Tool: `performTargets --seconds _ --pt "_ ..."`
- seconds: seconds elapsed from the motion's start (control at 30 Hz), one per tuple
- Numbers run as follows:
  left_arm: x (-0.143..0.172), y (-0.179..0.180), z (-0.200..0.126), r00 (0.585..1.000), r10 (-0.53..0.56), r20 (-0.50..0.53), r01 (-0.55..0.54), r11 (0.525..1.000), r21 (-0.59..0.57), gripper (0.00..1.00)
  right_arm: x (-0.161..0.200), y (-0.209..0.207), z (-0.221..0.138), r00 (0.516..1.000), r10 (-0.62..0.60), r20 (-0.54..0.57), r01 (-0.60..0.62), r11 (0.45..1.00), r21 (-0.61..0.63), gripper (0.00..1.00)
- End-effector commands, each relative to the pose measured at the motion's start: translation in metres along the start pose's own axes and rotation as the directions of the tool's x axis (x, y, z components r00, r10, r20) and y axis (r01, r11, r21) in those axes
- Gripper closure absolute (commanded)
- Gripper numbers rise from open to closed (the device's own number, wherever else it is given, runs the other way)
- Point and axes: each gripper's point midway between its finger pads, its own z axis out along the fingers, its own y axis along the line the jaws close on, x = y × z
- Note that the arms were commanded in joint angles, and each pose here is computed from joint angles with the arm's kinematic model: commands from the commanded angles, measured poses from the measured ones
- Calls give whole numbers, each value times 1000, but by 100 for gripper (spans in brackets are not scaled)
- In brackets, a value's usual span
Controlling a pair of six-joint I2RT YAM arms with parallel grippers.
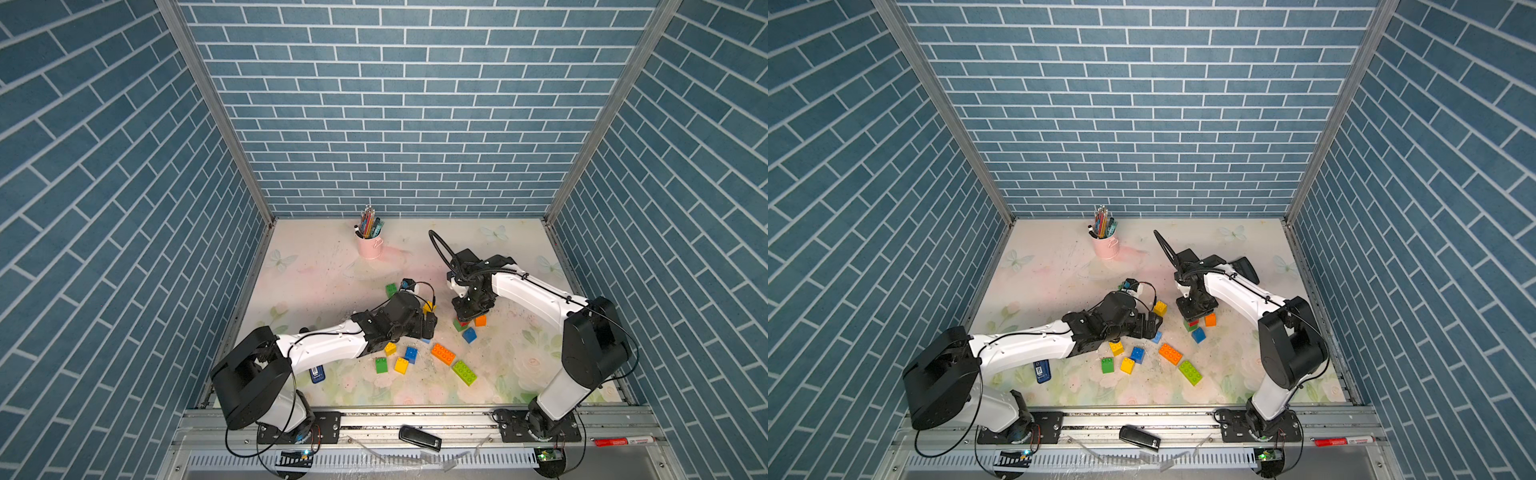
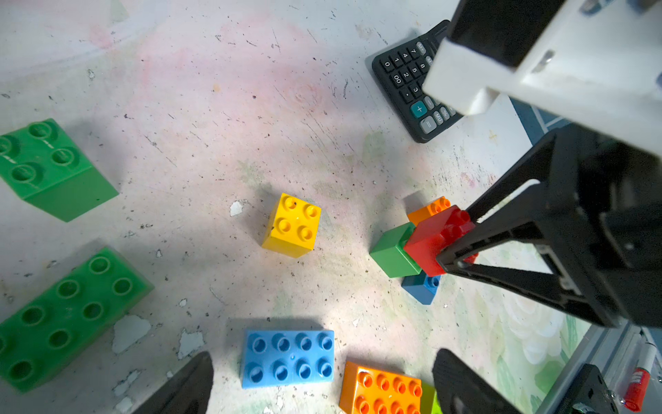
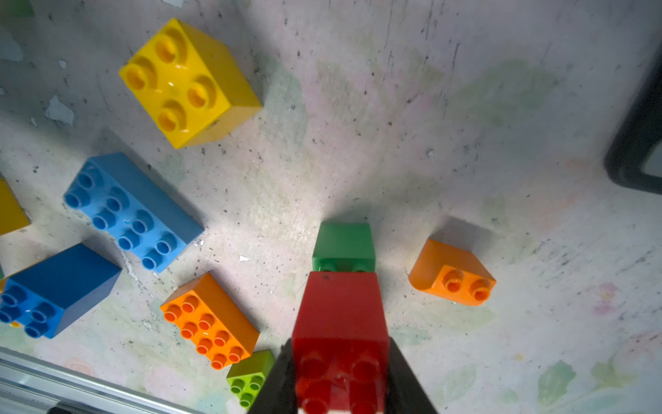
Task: Assemble a fork with lego
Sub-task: Assemble the lego brick with the lego brick.
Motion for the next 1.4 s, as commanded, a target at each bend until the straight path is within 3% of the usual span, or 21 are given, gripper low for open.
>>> performTargets --seconds 0.0,0.53,0.8,1.37 --pt "0 0 -2 1000 7 9 -7 1000 -3 3 4 3 7 999 25 -39 -25 1000 -5 84" --pt "1 -1 4 1000 7 -1 -7 1000 -3 3 42 -9 26 978 87 -189 -76 995 67 85" --pt "-2 -3 4 1000 12 2 -12 1000 0 3 15 -3 9 987 103 -123 -98 994 46 87" --pt "-7 1 -2 1000 12 16 -12 1000 -8 3 25 3 25 948 113 -297 -108 994 33 100"
